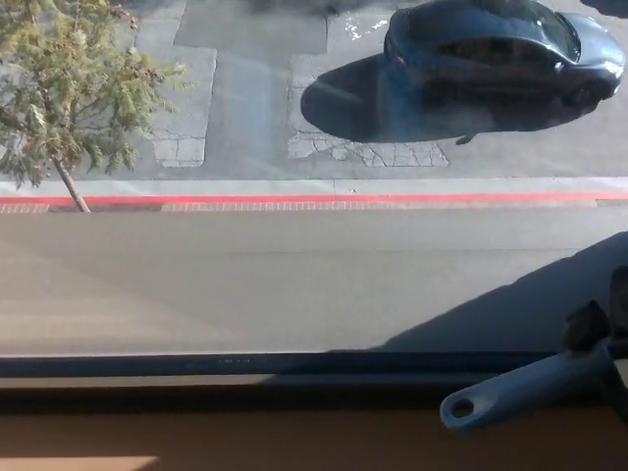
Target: Pick up a grey duster using the right hand and walk towards the window and then clean the window using the duster
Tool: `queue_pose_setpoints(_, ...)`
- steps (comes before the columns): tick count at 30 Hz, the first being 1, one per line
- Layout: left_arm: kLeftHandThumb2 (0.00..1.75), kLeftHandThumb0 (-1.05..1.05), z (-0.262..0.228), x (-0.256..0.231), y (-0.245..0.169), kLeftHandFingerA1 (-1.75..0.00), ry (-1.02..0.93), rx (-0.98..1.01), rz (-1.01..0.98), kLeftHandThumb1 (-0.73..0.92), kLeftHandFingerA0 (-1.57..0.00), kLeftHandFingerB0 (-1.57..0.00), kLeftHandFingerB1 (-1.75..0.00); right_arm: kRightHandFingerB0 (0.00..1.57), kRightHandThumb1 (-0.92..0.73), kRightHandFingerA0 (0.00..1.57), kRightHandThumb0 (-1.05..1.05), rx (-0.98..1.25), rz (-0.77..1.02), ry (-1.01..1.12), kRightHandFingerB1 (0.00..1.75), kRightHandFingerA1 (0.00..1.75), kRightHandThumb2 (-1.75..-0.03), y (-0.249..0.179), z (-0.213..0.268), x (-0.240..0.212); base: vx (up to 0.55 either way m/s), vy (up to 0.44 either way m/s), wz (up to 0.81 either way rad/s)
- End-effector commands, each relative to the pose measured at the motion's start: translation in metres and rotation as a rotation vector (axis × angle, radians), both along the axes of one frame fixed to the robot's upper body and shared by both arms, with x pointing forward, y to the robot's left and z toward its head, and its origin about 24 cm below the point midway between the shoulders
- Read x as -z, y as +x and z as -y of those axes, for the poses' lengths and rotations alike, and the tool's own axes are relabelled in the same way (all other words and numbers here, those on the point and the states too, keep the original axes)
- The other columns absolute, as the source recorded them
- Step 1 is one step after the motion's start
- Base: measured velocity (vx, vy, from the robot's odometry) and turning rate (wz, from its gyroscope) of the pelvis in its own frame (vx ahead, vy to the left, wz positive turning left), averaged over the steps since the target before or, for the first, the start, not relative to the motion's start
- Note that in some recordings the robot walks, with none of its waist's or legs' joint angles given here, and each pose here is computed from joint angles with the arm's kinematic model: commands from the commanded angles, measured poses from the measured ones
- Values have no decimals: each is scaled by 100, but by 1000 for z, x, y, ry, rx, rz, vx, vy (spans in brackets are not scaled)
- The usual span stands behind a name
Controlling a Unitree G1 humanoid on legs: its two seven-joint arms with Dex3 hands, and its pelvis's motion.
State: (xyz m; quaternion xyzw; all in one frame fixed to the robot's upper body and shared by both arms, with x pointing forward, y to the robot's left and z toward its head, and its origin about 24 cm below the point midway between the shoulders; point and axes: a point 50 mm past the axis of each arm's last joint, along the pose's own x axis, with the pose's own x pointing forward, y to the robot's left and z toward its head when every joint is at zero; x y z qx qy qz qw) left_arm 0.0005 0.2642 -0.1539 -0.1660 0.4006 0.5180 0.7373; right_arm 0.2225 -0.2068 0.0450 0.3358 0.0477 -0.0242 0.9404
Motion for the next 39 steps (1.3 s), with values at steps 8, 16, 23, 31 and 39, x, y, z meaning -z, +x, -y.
queue_pose_setpoints(8,94,-10,-21,-9,3,-120,71,-15,40,58,-100,-89,-98,89,-51,115,-41,-686,127,-653,175,175,-132,-136,-83,15,-93,95,-5)
queue_pose_setpoints(16,93,-11,-22,-9,8,-120,72,-28,57,60,-100,-87,-97,87,-49,110,-31,-748,275,-857,175,175,-152,-154,-81,10,-189,-80,1)
queue_pose_setpoints(23,90,-14,-19,-8,11,-118,73,-24,49,62,-95,-86,-95,85,-54,109,-35,-753,322,-943,175,175,-146,-159,-75,6,-262,-9,-1)
queue_pose_setpoints(31,85,-17,-19,-8,6,-118,72,-30,45,63,-99,-89,-98,91,-67,120,-32,-764,430,-1100,175,175,-136,-166,-77,-5,-305,246,11)
queue_pose_setpoints(39,88,-13,-19,-8,7,-120,66,-44,54,62,-98,-89,-98,84,-60,111,-22,-685,590,-1187,175,175,-128,-165,-78,-14,-224,152,0)
